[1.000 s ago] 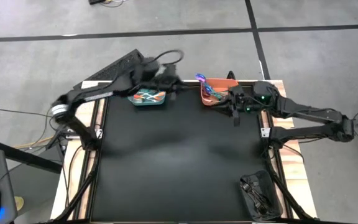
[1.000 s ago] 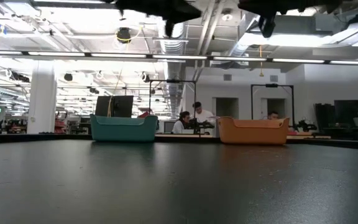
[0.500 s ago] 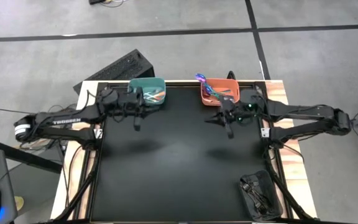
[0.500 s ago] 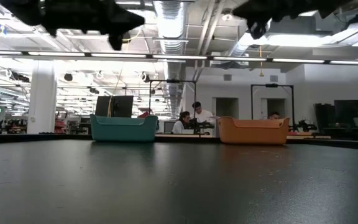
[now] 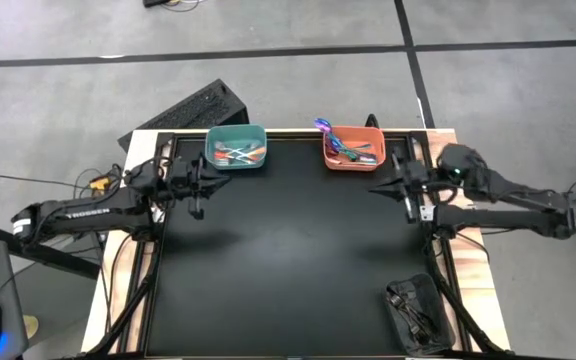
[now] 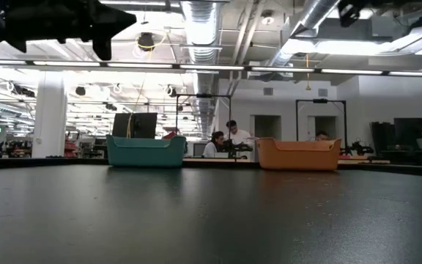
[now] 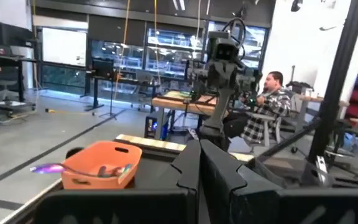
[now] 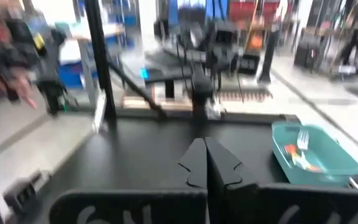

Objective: Sort silverware by color (type)
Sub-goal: Return to Home Position

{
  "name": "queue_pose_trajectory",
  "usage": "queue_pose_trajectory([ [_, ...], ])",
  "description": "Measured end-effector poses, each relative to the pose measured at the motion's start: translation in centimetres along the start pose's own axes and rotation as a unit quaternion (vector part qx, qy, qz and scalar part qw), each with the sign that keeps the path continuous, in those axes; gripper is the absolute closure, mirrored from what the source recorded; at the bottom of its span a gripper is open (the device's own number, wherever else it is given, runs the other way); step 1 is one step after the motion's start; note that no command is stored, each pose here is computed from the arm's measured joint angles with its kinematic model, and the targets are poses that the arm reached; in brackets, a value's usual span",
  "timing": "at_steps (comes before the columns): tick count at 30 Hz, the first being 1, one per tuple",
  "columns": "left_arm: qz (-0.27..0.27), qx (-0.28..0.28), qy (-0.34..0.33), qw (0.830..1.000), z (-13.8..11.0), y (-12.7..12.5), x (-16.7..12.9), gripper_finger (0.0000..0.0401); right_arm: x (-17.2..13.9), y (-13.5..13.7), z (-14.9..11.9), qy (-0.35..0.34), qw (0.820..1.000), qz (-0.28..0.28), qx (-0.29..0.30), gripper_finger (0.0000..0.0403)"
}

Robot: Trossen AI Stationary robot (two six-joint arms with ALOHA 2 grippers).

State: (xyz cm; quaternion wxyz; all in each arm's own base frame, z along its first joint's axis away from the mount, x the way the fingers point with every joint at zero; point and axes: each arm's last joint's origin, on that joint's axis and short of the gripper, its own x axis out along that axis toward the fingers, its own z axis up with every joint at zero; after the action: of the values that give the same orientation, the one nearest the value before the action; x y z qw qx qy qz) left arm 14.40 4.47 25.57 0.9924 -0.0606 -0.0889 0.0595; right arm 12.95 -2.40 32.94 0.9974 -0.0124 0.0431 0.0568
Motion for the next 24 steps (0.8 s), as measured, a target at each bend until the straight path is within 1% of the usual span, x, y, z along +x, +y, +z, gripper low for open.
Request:
queue_pose_trajectory([
  [5,-0.038,0.019,-0.008,0.999,-0.5,-0.4,-1.0,0.0401,-1.0,0.7,-2.4,-0.078,0.996,0.01,0.04,0.0397],
  [8,-0.04,0.018,-0.017,0.999,-0.9,-0.4,-1.8,0.0401,-0.9,1.0,-3.8,-0.114,0.991,0.026,0.072,0.0397],
  [10,-0.036,0.019,-0.023,0.999,-1.2,-0.5,-2.3,0.0401,-0.5,1.3,-4.7,-0.116,0.989,0.038,0.082,0.0397],
  [14,-0.035,0.019,-0.026,0.999,-2.2,-0.5,-3.1,0.0401,0.2,1.8,-7.0,-0.087,0.99,0.059,0.094,0.0397],
  [17,-0.036,0.005,-0.027,0.999,-3.0,-0.4,-3.6,0.0401,0.2,2.2,-8.2,-0.084,0.989,0.071,0.094,0.0397],
  [20,-0.037,0.0,-0.035,0.999,-3.3,-0.5,-4.0,0.0401,-0.5,2.3,-8.4,-0.12,0.987,0.071,0.082,0.0397],
  [24,-0.039,0.003,-0.049,0.998,-3.3,-0.6,-4.6,0.0401,-1.7,2.3,-9.0,-0.14,0.985,0.059,0.085,0.0397],
])
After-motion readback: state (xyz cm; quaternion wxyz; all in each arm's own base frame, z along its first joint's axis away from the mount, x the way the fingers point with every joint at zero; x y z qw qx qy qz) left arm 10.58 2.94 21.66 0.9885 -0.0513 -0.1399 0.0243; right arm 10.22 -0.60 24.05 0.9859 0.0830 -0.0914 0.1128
